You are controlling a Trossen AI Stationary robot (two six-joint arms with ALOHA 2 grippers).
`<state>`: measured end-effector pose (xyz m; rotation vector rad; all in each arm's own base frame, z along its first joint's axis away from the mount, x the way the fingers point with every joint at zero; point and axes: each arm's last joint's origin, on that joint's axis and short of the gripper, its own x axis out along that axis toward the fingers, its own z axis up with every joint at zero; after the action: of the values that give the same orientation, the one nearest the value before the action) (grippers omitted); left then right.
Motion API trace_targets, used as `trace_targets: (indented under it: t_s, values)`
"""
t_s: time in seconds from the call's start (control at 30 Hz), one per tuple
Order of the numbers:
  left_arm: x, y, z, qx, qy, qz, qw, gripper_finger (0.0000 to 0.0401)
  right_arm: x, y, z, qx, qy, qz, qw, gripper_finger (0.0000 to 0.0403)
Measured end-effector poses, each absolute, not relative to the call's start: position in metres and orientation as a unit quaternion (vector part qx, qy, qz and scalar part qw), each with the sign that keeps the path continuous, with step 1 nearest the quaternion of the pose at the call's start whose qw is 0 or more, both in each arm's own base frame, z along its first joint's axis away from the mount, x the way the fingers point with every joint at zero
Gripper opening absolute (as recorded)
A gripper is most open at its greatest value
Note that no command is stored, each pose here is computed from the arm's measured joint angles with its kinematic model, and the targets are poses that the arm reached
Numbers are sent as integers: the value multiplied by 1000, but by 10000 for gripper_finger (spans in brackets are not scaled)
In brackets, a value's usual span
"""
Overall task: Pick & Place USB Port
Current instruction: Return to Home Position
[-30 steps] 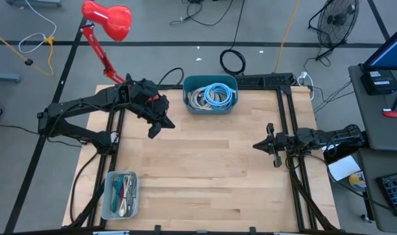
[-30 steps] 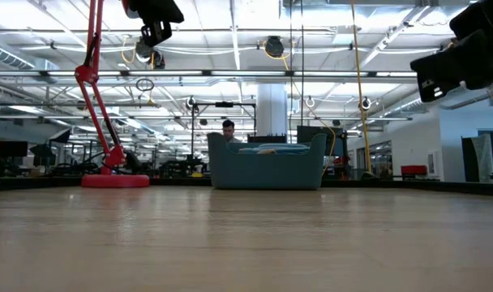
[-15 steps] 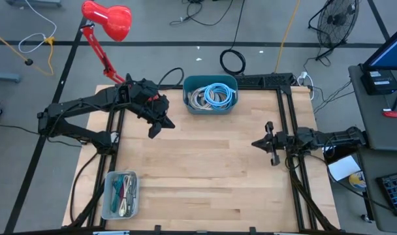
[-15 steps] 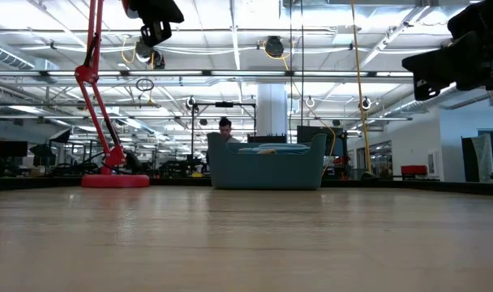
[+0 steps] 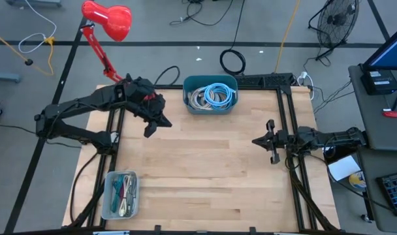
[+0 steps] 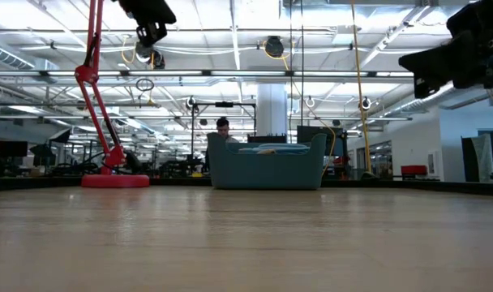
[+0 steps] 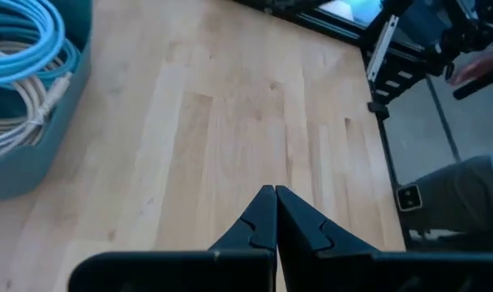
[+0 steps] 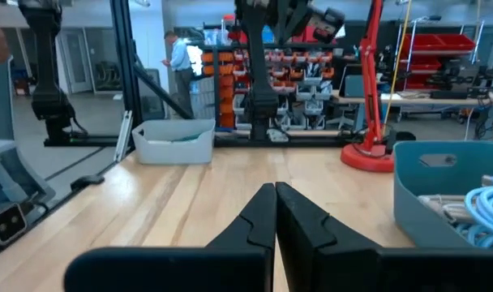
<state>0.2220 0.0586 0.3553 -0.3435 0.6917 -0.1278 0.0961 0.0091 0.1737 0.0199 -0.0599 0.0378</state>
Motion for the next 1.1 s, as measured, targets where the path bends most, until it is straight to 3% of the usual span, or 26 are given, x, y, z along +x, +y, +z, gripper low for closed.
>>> trace_targets:
  t_s: [0.13, 0.3, 0.43, 0.73, 1.1]
  values:
    - [209, 54, 338, -186, 300, -44, 935, 0, 96, 9, 176, 11, -44, 19, 999, 0]
    - [183, 36, 284, -254, 258, -25, 932, 0, 96, 9, 176, 11, -41, 19, 999, 0]
    - [162, 27, 254, -273, 215, 30, 937, 0, 96, 9, 176, 11, -42, 20, 999, 0]
    - [121, 20, 225, -247, 72, 192, 947, 0, 96, 9, 176, 11, -43, 21, 999, 0]
    - [111, 10, 186, -223, 5, 106, 969, 0, 96, 9, 177, 11, -44, 21, 999, 0]
